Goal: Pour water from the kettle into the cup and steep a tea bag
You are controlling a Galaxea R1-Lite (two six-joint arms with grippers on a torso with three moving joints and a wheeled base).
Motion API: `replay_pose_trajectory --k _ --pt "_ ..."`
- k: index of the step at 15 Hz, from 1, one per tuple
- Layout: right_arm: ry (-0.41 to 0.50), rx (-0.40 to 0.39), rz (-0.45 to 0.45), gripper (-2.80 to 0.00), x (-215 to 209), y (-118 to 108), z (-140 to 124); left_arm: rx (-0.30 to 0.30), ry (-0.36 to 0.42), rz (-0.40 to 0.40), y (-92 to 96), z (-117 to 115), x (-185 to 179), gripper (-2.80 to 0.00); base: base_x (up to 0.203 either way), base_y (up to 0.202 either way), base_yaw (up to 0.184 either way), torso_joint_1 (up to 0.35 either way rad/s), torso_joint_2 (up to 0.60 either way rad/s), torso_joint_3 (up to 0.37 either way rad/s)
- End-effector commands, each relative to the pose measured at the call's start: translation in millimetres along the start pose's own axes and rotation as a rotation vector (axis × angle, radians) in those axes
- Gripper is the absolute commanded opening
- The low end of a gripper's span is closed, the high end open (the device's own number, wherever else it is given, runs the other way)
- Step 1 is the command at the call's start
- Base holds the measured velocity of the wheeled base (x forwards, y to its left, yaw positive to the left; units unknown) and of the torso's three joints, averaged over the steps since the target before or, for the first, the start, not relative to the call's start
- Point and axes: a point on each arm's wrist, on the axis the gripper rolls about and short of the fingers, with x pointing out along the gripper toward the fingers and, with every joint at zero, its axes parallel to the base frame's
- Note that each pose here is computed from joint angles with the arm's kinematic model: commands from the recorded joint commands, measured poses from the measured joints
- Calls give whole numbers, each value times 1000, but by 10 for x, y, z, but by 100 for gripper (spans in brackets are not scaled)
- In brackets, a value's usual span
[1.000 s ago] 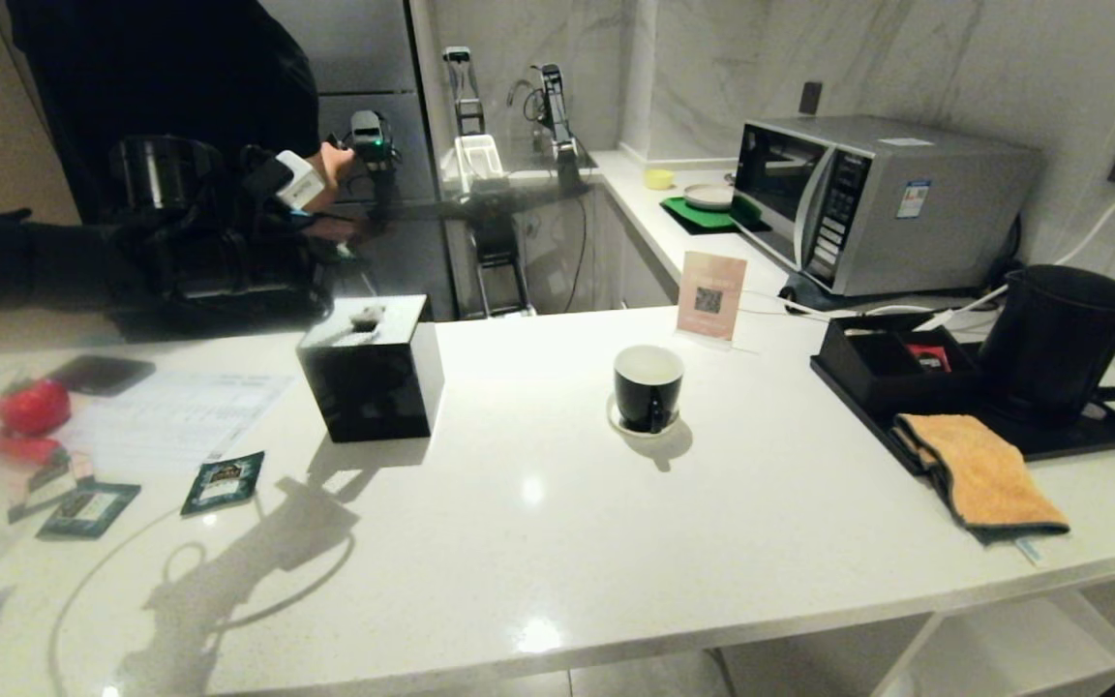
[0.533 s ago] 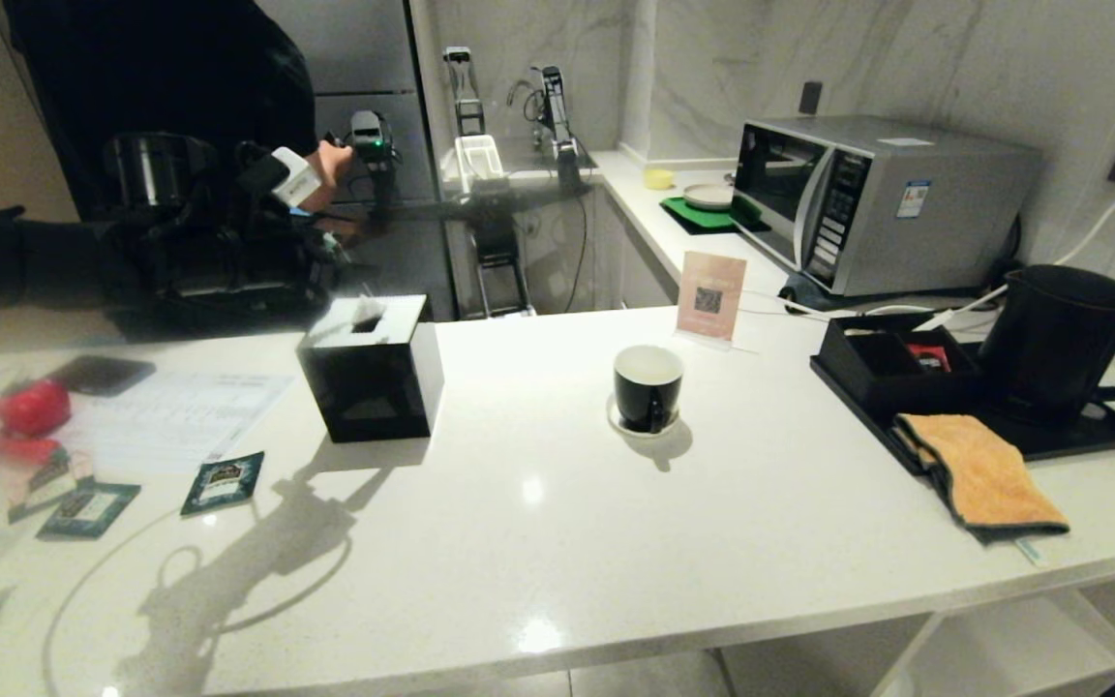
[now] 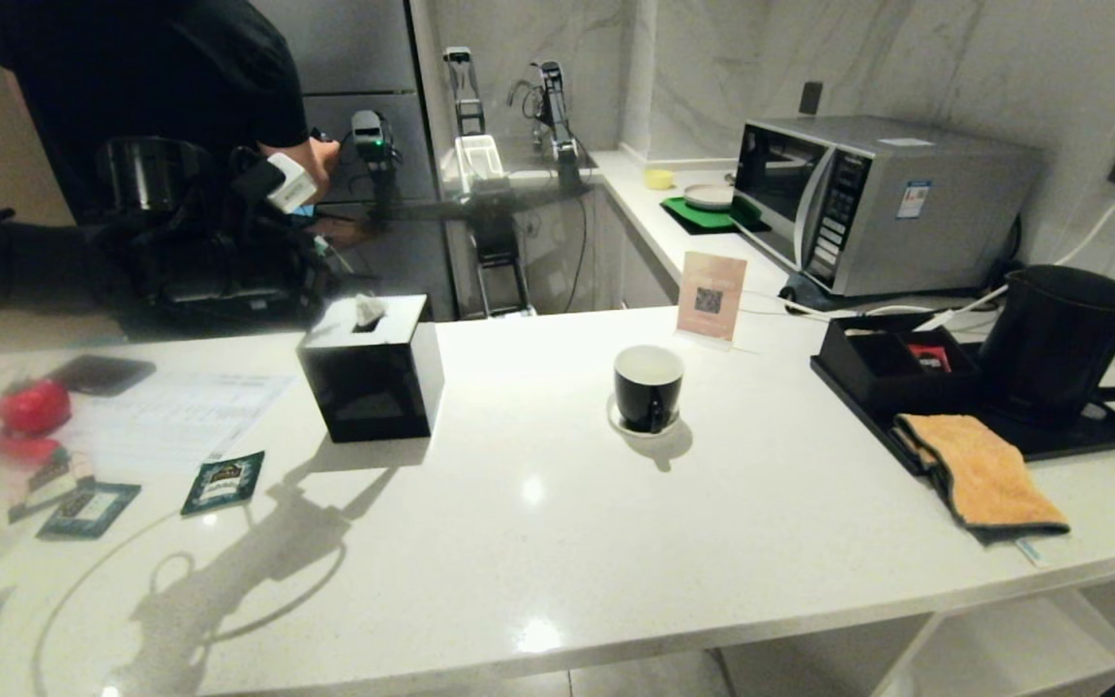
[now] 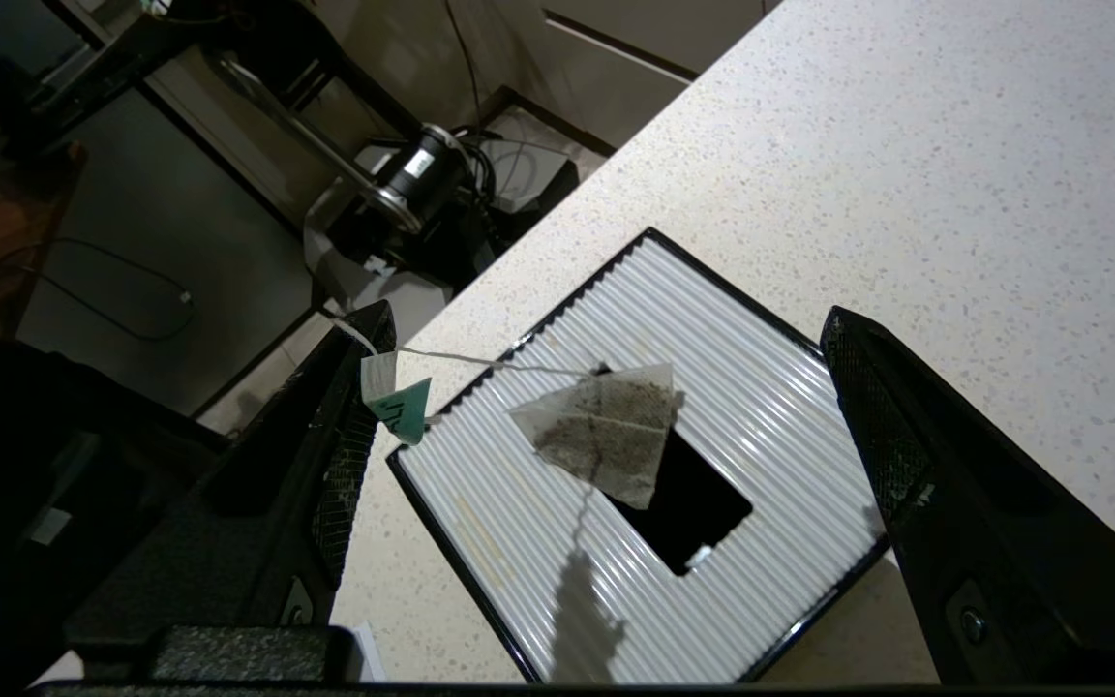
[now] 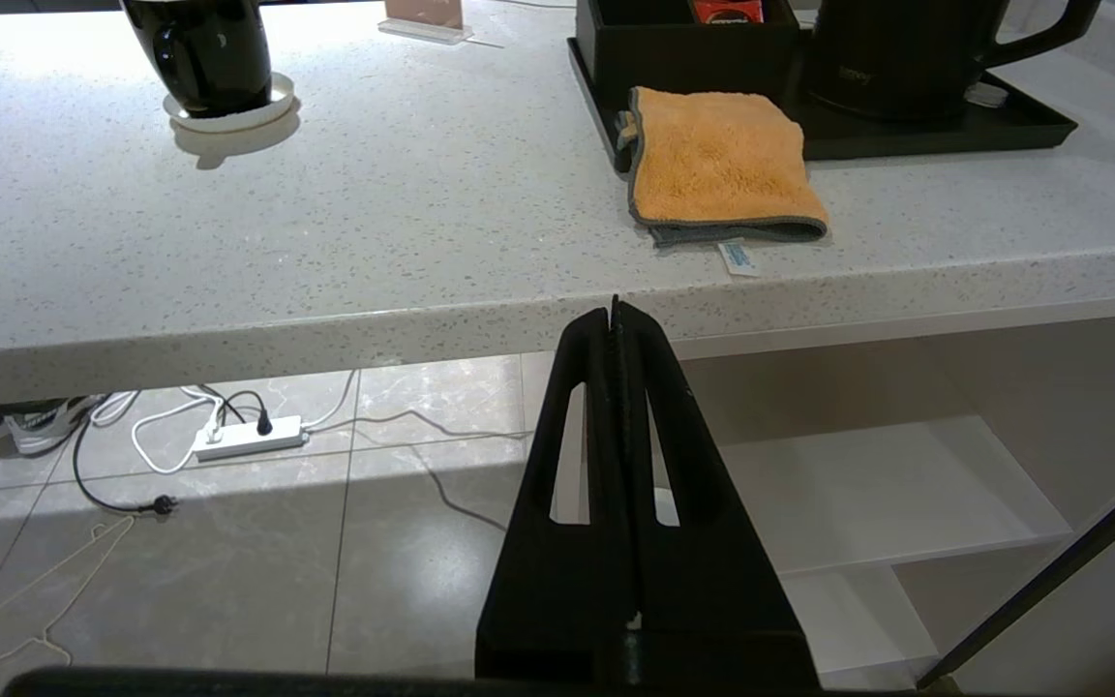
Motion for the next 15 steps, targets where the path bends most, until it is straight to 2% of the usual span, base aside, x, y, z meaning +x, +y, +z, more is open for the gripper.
replay_pose_trajectory --k 1,5,15 --pt "1 0 0 -280 1 0 0 4 -3 -3 -11 12 -26 0 0 0 0 0 0 0" --pt "1 0 0 -280 1 0 0 20 6 5 26 -27 -57 0 0 0 0 0 0 0" --pt "1 0 0 -280 1 0 0 26 -12 6 0 60 -111 0 0 0 0 0 0 0"
